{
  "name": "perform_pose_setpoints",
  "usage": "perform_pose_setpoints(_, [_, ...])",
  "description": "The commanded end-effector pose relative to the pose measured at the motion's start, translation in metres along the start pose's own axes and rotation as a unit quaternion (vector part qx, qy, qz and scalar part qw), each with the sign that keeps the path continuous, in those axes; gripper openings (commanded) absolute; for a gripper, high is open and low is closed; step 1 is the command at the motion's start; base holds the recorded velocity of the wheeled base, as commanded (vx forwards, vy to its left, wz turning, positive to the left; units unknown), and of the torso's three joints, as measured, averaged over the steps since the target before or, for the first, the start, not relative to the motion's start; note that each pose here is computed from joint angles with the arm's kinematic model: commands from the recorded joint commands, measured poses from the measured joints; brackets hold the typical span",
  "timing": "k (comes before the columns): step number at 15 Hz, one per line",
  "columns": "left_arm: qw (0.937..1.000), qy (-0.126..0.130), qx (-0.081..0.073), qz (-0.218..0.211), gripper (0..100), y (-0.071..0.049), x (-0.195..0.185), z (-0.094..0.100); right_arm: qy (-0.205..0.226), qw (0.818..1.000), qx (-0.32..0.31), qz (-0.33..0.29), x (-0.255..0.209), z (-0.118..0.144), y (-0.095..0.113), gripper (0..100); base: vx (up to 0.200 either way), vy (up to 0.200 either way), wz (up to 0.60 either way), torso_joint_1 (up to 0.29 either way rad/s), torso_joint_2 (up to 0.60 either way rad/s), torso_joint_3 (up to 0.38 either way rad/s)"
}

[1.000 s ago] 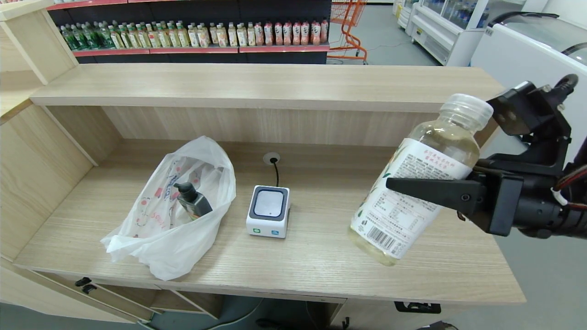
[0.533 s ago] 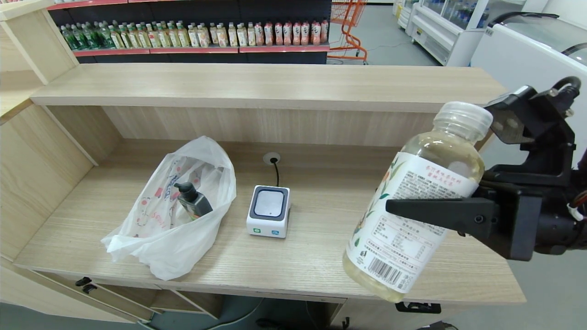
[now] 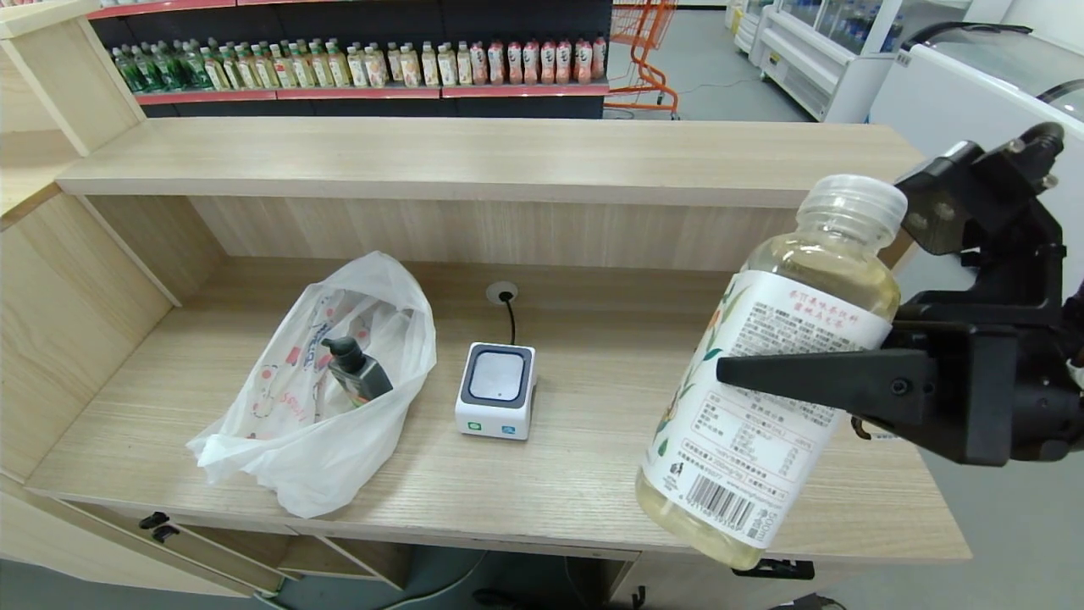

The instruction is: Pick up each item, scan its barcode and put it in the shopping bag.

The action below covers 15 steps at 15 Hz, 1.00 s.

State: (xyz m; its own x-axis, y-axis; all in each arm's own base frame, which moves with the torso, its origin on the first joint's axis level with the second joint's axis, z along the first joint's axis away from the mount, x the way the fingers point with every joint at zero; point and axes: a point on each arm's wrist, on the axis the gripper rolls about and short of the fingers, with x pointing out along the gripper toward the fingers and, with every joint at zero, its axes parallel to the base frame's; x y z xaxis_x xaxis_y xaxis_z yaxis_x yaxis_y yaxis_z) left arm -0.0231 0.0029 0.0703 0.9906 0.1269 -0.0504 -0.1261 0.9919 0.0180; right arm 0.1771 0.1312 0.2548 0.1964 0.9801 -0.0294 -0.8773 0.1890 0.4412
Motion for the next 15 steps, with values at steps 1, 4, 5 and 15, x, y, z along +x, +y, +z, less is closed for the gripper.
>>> perform_pose_setpoints(1, [1.0000, 0.000, 0.000, 0.000, 100, 0.000, 0.000, 0.000, 0.005, 1.000, 0.003, 0.000, -0.001, -0.005, 0.000, 0, 0.000, 0.000, 0.00, 0.000, 0.00, 0.000])
perform_pose_setpoints(4, [1.0000, 0.001, 0.000, 0.000, 100, 0.000, 0.000, 0.000, 0.006, 1.000, -0.002, -0.001, -0.001, -0.006, 0.000, 0, 0.000, 0.000, 0.00, 0.000, 0.00, 0.000])
perform_pose_setpoints(5, [1.0000, 0.001, 0.000, 0.000, 100, 0.000, 0.000, 0.000, 0.005, 1.000, -0.006, 0.000, -0.001, -0.005, 0.000, 0, 0.000, 0.000, 0.00, 0.000, 0.00, 0.000])
perform_pose_setpoints(15, [1.0000, 0.000, 0.000, 0.000, 100, 0.000, 0.000, 0.000, 0.079, 0.827, -0.518, -0.203, -0.054, -0.021, -0.049, 0, 0.000, 0.000, 0.00, 0.000, 0.00, 0.000])
